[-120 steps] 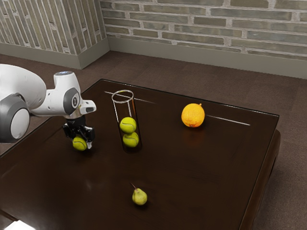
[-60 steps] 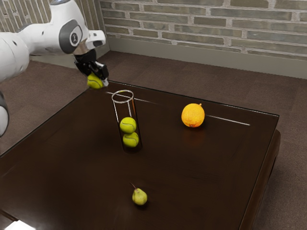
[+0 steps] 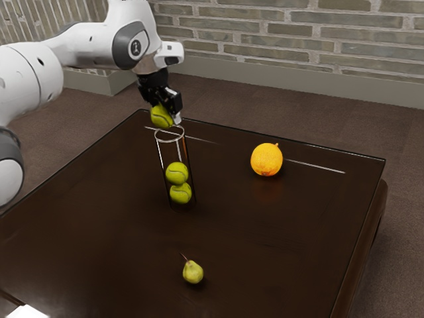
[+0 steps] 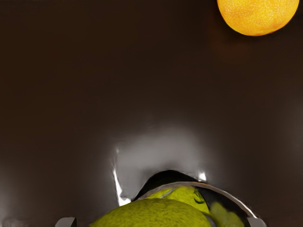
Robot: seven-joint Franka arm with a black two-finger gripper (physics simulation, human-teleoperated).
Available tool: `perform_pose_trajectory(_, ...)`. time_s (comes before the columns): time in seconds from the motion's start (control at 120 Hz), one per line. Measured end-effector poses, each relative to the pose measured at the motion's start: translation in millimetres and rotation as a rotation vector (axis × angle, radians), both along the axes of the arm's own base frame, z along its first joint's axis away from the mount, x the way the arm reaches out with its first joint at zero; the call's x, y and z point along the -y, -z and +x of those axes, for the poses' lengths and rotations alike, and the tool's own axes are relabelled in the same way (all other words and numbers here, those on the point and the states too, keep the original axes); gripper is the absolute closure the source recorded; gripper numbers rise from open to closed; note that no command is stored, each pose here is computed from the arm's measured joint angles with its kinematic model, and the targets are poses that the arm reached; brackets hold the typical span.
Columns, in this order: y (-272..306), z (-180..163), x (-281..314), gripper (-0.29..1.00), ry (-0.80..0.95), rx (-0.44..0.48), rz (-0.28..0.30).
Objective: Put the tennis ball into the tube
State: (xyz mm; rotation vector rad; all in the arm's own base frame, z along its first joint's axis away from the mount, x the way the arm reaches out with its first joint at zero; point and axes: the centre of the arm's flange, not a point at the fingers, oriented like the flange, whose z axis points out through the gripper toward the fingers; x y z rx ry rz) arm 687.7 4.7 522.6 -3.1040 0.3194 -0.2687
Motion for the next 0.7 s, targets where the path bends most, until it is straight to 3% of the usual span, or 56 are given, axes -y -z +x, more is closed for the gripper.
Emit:
perform_pose_trajectory(0.267, 8, -7, 11, 0.37, 0.001, -0.025, -0.013)
perform_pose_trajectory(0.55, 5, -7, 18, 0.12, 0.006, -0.013, -0.026)
perform_pose_trajectory(0.6, -5, -24, 9, 0.1, -0.004, -0.031, -0.049)
perform_pose_trajectory(0.667, -52, -80, -35, 0.08, -0.058, -0.067, -0.121)
perform_pose_trajectory(0.7, -86, -97, -50, 0.07, -0.071, -0.051, -0.119)
